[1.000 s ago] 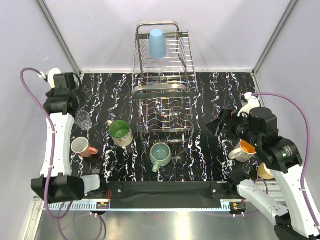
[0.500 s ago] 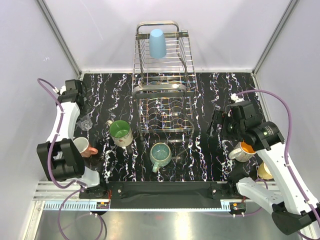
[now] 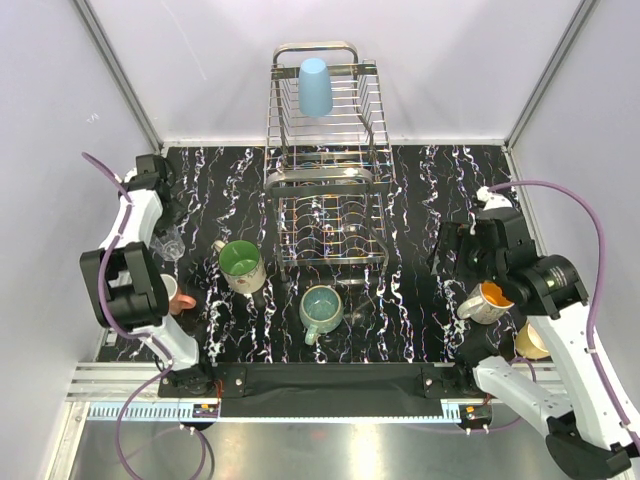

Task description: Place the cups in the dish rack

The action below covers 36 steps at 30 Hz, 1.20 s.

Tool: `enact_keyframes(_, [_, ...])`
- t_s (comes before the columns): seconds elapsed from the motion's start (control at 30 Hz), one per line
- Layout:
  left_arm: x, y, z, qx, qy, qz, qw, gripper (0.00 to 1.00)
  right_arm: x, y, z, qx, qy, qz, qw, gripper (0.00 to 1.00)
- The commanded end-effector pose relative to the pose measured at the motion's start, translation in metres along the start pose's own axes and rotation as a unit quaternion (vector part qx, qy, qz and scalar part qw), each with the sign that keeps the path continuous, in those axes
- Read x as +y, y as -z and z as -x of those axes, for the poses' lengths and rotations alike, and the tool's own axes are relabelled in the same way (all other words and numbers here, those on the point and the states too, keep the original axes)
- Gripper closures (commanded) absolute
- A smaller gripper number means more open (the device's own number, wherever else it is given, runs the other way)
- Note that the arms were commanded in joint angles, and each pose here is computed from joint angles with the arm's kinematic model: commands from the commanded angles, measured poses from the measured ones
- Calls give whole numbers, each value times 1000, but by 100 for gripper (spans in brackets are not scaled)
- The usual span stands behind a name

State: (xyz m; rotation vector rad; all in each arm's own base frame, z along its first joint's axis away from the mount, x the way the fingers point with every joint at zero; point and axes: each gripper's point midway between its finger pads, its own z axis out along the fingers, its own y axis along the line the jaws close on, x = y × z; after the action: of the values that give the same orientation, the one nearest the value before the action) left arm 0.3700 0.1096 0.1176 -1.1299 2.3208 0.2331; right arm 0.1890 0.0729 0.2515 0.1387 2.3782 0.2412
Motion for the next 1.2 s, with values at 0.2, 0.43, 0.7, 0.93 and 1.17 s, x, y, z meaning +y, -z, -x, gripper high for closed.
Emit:
enact_keyframes(0.2, [-12,-25,8,-5,24,-4,1000,52,7,-2,11,-2,21,9,1000,0])
enact_keyframes(0.43, [-10,-33,6,4,31,2,1000,62,7,1,14,-7,16,6,1000,0])
enact_keyframes(0.7, [-13,-17,7,3,33,-26,999,100,9,14,23,-18,14,12,1000,0])
enact_keyframes(0.93, [-54,96,38,-47,59,-222,972,100,18,30,36,-34,19,34,999,0])
enact_keyframes(1.17, [-96,268,48,-111,44,-521,845,100,59,62,67,-93,22,146,985,0])
